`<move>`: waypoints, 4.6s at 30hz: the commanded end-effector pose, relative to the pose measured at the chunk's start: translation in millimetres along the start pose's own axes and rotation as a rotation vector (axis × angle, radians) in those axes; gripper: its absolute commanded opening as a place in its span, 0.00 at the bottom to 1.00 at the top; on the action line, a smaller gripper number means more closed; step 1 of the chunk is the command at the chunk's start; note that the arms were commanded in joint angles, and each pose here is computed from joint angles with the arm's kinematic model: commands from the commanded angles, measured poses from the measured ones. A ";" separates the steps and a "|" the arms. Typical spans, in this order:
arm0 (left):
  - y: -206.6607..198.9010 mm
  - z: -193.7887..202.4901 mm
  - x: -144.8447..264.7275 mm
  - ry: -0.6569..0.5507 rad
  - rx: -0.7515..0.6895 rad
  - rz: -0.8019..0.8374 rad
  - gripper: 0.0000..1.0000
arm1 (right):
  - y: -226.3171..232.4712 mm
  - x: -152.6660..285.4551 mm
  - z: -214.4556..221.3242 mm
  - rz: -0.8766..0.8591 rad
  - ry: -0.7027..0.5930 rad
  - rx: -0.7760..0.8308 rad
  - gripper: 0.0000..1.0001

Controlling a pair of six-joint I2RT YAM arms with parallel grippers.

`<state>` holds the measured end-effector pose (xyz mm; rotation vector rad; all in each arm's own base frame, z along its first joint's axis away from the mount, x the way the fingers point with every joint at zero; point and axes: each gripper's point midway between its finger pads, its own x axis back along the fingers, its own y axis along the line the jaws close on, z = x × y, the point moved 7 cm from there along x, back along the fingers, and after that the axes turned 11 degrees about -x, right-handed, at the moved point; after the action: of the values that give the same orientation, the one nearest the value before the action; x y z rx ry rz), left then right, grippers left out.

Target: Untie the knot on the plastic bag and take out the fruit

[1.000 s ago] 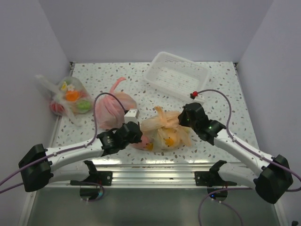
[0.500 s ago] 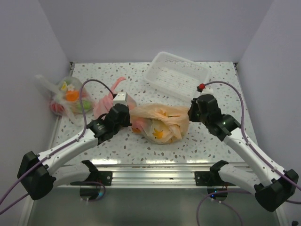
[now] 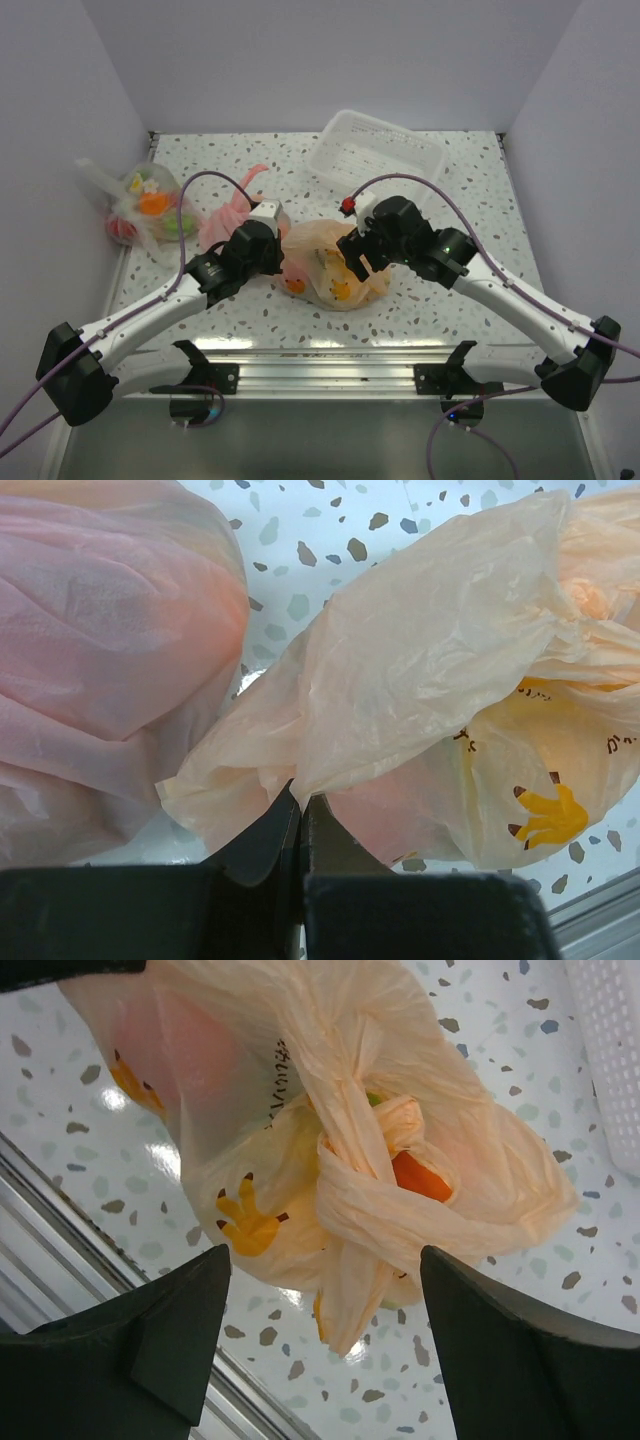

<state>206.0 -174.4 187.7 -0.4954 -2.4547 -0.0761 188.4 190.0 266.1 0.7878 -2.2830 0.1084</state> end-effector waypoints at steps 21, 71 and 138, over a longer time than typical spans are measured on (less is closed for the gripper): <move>1.3 13.8 8.3 0.057 -0.001 0.034 0.00 | 3.9 -53.7 16.3 -0.025 0.342 0.491 0.67; -44.8 -35.1 65.8 -0.020 0.163 0.075 1.00 | -44.5 11.9 9.7 0.022 -0.213 -0.181 0.00; -14.8 -186.6 95.2 -0.209 -0.024 -0.145 0.00 | -80.1 75.0 -54.4 0.445 -0.375 -0.144 0.00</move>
<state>244.2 -196.7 394.5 -0.3369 -2.7422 -0.0525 216.5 109.2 321.8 0.2802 -2.6886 -0.0691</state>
